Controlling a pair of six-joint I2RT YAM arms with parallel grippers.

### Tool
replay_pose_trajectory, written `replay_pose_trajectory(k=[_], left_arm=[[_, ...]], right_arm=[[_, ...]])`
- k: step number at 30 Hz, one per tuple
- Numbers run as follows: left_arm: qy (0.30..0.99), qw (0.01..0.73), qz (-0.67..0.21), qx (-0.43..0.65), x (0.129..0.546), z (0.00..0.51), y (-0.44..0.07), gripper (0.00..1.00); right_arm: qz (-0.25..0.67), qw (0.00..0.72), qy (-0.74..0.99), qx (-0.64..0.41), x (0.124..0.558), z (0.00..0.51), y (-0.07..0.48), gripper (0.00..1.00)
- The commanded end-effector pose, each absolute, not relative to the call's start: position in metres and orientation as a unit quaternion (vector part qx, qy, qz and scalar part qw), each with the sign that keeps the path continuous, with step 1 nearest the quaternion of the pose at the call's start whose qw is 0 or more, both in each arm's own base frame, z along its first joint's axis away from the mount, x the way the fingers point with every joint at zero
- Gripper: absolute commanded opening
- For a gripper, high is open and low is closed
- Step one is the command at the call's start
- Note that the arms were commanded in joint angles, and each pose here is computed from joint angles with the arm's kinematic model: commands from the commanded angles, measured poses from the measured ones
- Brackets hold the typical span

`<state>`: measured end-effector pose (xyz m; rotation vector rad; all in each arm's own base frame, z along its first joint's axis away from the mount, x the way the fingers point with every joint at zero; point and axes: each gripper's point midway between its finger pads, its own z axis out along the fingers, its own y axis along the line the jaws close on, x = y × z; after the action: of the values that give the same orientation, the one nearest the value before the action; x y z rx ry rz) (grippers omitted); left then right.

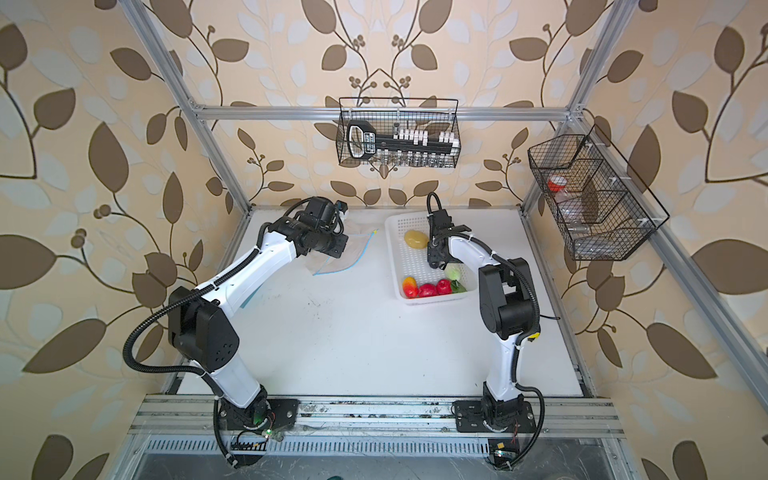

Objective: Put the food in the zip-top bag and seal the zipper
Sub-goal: 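Lower the right gripper onto the white radish and close it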

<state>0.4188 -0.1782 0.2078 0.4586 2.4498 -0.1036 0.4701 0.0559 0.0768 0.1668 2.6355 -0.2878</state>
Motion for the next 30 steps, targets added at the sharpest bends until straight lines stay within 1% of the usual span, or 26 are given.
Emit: replay_pose_trajectory(k=[1,6,30], left_arm=[[0.924,0.342,-0.064,0.159,0.414,0.233,-0.176,0.0],[0.923,0.34,-0.077,0.161,0.411,0.241,-0.18,0.0],[0.929,0.326,-0.076,0.159,0.411,0.23,-0.178,0.0]], right_arm=[[-0.124,0.232,0.963,0.056,0.474,0.074,0.049,0.8],[-0.131,0.228,0.963,0.056,0.478,0.068,0.046,0.79],[-0.137,0.183,0.972,0.051,0.474,0.033,0.046,0.74]])
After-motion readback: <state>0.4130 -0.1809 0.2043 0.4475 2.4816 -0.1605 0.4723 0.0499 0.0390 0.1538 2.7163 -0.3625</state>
